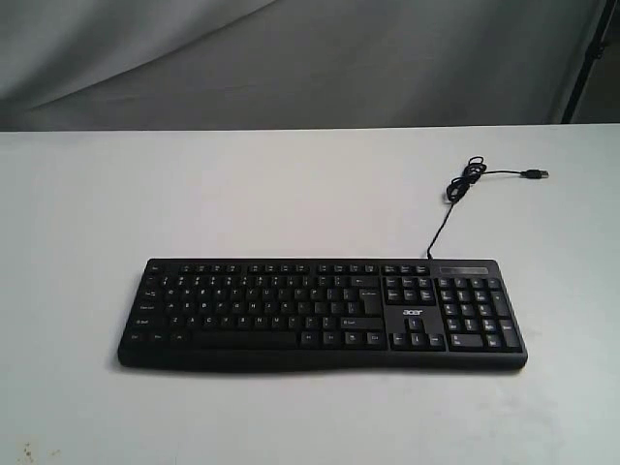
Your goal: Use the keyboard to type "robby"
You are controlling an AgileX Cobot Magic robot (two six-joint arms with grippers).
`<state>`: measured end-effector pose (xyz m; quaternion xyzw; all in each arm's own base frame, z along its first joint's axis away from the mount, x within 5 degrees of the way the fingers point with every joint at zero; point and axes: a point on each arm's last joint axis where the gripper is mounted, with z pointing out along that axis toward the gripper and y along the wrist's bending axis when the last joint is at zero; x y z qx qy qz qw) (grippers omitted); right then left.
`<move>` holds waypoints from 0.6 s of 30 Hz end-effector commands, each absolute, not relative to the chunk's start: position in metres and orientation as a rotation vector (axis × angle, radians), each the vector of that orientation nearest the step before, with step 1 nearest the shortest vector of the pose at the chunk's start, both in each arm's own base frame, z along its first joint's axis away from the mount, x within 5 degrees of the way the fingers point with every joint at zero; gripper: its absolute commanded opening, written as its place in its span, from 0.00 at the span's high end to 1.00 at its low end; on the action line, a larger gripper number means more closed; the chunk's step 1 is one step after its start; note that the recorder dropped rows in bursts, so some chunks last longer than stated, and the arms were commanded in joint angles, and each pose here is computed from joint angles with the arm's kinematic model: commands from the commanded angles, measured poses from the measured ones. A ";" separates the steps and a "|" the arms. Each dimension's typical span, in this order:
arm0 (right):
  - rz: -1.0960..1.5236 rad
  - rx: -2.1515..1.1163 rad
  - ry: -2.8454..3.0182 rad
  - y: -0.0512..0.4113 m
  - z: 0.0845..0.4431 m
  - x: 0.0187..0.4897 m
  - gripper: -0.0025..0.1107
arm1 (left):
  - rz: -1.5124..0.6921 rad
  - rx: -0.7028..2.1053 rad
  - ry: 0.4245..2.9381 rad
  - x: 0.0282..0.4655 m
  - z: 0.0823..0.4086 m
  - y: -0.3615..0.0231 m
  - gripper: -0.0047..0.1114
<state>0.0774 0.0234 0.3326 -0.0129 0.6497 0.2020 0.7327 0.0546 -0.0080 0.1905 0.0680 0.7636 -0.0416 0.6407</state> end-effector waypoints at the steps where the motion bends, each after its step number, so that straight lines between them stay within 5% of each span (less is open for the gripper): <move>1: 0.516 0.157 1.430 0.015 0.308 0.066 0.98 | -0.097 0.161 1.736 0.055 0.190 -0.008 0.96; 7: 0.569 0.345 1.305 0.005 0.302 0.050 0.98 | -0.097 0.161 1.736 0.055 0.190 -0.008 0.96; 15: 0.050 -0.232 1.544 0.014 0.231 0.049 0.98 | -0.097 0.161 1.736 0.055 0.190 -0.008 0.96; 18: 0.238 -0.032 1.535 0.013 0.227 0.051 0.98 | -0.097 0.161 1.736 0.055 0.190 -0.008 0.96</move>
